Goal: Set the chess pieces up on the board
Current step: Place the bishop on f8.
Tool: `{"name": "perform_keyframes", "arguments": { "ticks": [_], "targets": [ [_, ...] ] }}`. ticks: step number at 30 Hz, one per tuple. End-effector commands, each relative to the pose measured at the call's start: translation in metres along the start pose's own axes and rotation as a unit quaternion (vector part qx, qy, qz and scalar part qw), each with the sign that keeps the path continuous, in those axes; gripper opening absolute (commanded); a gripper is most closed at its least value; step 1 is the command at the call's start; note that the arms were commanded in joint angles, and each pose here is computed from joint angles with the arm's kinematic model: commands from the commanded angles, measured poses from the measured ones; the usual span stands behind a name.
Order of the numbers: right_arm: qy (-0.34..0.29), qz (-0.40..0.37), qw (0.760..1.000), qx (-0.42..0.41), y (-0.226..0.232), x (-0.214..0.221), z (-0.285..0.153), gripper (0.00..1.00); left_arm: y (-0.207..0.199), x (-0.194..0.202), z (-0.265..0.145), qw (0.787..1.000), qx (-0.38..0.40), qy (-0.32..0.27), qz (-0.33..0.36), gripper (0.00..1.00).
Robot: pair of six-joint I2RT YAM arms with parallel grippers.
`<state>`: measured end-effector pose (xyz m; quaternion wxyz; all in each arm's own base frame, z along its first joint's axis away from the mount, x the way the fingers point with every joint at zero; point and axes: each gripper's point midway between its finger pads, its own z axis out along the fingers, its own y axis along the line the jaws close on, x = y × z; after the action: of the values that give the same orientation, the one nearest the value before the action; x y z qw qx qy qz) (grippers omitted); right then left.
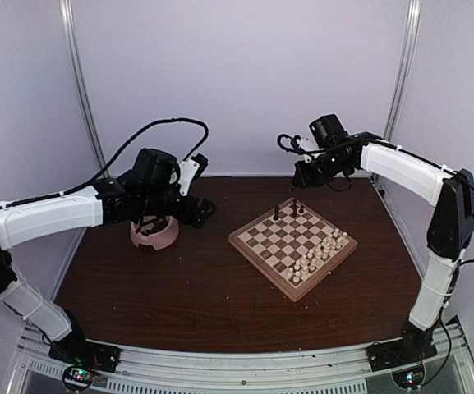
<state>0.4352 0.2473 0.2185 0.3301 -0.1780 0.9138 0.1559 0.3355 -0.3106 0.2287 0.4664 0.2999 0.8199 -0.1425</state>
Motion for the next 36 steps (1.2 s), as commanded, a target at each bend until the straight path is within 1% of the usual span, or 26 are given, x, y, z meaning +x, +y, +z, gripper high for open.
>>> {"name": "perform_keyframes", "arguments": {
  "ticks": [1, 9, 11, 16, 25, 36],
  "targets": [
    [0.008, -0.017, 0.999, 0.045, -0.014, -0.004, 0.023, 0.05, 0.023, -0.009, -0.018, 0.999, -0.040, -0.007, -0.021, 0.98],
    [0.012, -0.030, 0.997, 0.065, -0.022, -0.017, 0.053, 0.05, 0.048, 0.004, -0.025, 0.995, -0.088, 0.010, -0.041, 0.98],
    [0.014, -0.032, 0.997, 0.067, -0.023, -0.018, 0.060, 0.05, 0.052, 0.008, -0.026, 0.994, -0.094, 0.015, -0.047, 0.98],
    [0.023, -0.037, 0.996, 0.073, -0.026, -0.016, 0.076, 0.05, 0.068, 0.013, -0.028, 0.988, -0.139, 0.021, -0.057, 0.98],
    [0.040, -0.043, 0.995, 0.078, -0.032, -0.009, 0.100, 0.05, 0.069, 0.011, -0.028, 0.988, -0.143, 0.019, -0.053, 0.98],
    [0.067, -0.046, 0.994, 0.080, -0.036, 0.008, 0.122, 0.05, 0.064, 0.013, -0.025, 0.990, -0.128, 0.020, -0.046, 0.98]
  ]
}}
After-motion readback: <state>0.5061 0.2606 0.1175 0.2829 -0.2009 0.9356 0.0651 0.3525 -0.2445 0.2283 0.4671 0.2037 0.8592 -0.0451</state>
